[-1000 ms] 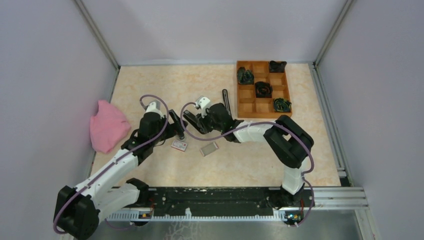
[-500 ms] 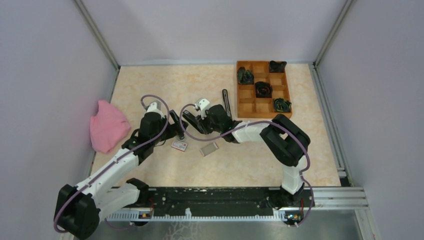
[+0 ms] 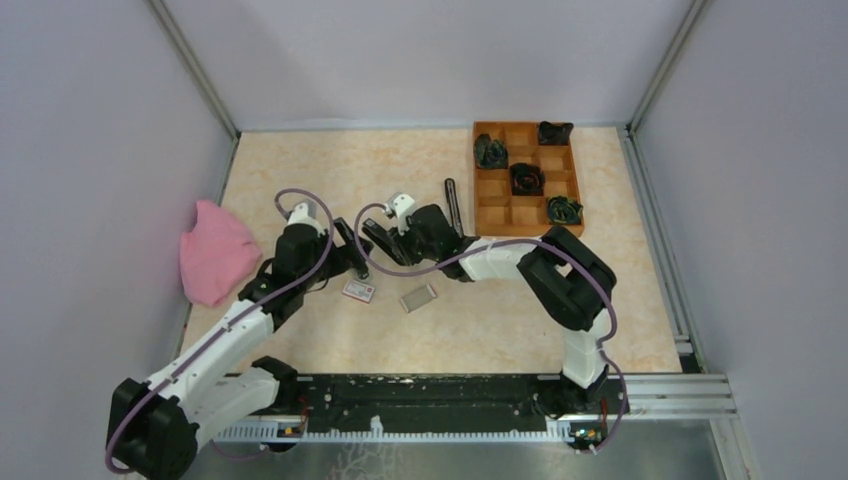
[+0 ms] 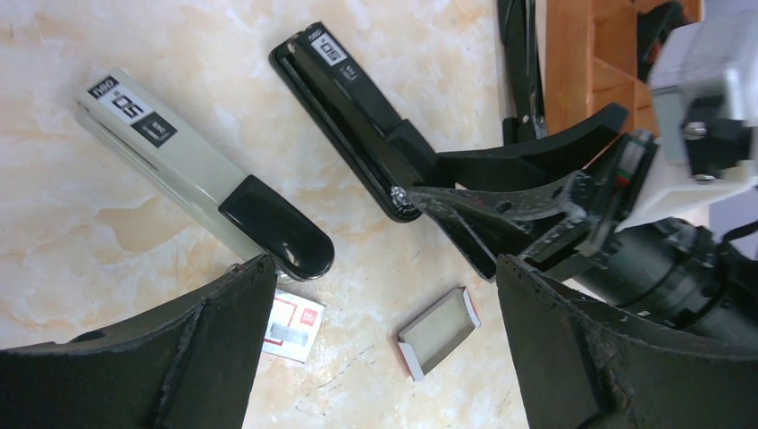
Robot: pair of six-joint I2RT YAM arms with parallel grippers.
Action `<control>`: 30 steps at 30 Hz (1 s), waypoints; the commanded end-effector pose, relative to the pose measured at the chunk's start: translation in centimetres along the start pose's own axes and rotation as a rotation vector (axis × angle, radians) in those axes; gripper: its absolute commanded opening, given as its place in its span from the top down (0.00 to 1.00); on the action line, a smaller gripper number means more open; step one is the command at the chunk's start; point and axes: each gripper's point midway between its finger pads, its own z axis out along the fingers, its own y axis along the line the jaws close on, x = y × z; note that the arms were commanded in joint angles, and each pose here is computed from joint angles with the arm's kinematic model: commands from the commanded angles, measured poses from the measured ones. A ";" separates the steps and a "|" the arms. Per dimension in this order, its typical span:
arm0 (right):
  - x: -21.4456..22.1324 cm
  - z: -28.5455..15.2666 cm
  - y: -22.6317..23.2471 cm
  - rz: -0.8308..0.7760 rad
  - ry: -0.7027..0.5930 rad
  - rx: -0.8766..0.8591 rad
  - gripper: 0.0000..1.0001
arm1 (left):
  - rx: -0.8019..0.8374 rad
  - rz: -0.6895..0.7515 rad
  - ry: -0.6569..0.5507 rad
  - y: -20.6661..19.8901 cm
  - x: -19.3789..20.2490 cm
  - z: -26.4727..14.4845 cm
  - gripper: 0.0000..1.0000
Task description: Load the staples into the stapler
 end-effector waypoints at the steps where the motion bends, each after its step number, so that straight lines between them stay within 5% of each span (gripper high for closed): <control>1: 1.8 1.2 2.4 0.007 0.094 -0.068 0.79 | -0.001 -0.026 -0.091 -0.9 -3.0 -1.3 0.03; 18: -5.7 3.2 9.7 0.026 -0.071 -0.209 0.69 | -0.051 -0.073 -0.238 0.1 -6.1 -5.1 0.03; 30: -6.2 -1.7 3.7 0.068 -0.107 -0.002 0.52 | 0.011 -0.062 -0.191 -1.8 -6.1 -4.1 0.03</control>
